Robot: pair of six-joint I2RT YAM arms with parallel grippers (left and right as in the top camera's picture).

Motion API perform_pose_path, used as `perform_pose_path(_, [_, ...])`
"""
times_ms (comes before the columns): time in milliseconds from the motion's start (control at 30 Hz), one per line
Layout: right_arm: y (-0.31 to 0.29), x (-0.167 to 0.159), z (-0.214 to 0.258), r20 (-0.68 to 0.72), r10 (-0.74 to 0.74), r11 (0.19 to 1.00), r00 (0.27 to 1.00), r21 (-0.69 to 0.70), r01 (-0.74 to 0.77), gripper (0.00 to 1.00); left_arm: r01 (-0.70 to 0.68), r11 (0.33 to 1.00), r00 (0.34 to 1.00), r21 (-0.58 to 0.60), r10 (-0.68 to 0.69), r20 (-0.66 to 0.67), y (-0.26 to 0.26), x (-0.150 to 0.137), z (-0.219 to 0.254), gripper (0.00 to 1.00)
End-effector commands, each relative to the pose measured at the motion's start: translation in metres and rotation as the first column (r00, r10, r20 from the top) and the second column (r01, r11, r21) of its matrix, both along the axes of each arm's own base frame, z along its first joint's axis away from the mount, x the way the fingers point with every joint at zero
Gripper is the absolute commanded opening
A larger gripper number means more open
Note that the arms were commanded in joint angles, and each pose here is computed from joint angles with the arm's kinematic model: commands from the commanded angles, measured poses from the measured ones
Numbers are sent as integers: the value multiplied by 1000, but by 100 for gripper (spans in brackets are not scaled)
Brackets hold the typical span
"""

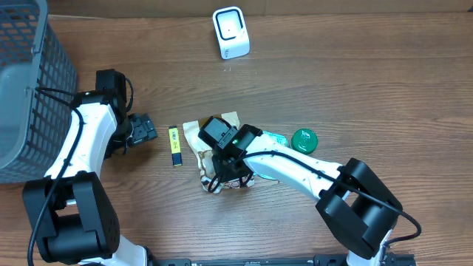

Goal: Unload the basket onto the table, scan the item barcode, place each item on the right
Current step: 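Lower the right gripper and grasp a red snack stick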

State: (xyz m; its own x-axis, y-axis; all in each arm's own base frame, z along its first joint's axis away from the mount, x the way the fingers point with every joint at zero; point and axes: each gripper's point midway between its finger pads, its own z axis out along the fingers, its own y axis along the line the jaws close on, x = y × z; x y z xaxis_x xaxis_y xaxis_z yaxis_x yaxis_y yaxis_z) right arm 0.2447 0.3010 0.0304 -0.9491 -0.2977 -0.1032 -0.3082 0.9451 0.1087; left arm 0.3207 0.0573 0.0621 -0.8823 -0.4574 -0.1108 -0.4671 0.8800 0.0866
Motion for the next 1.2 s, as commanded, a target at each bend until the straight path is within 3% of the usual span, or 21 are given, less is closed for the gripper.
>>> perform_pose_path(0, [7,11,38,100,92,994,991,55,-98,3,13,1000,1000,9,-13,-10,1,-1,-2,100])
perform_pose_path(133, [5,10,68,172,206,973,963,70,-221,4,13,1000,1000,9,-13,-10,1,-1,-2,100])
perform_pose_path(333, [-9,-8,116,257,429,889,866,50,-455,4,13,1000,1000,9,-13,-10,1,-1,-2,100])
perform_pose_path(533, [-10,-44,141,254,590,763,766,135,-632,4,13,1000,1000,9,-13,-10,1,-1,-2,100])
perform_pose_path(733, [-28,-60,142,219,701,678,679,91,-729,4,13,1000,1000,9,-13,-10,1,-1,-2,100])
perform_pose_path(1067, [-46,-115,170,277,893,323,356,158,-933,4,13,1000,1000,9,-13,-10,1,-1,-2,100])
perform_pose_path(1167, [-50,-122,175,292,903,281,315,155,-947,4,13,1000,1000,9,-13,-10,1,-1,-2,100])
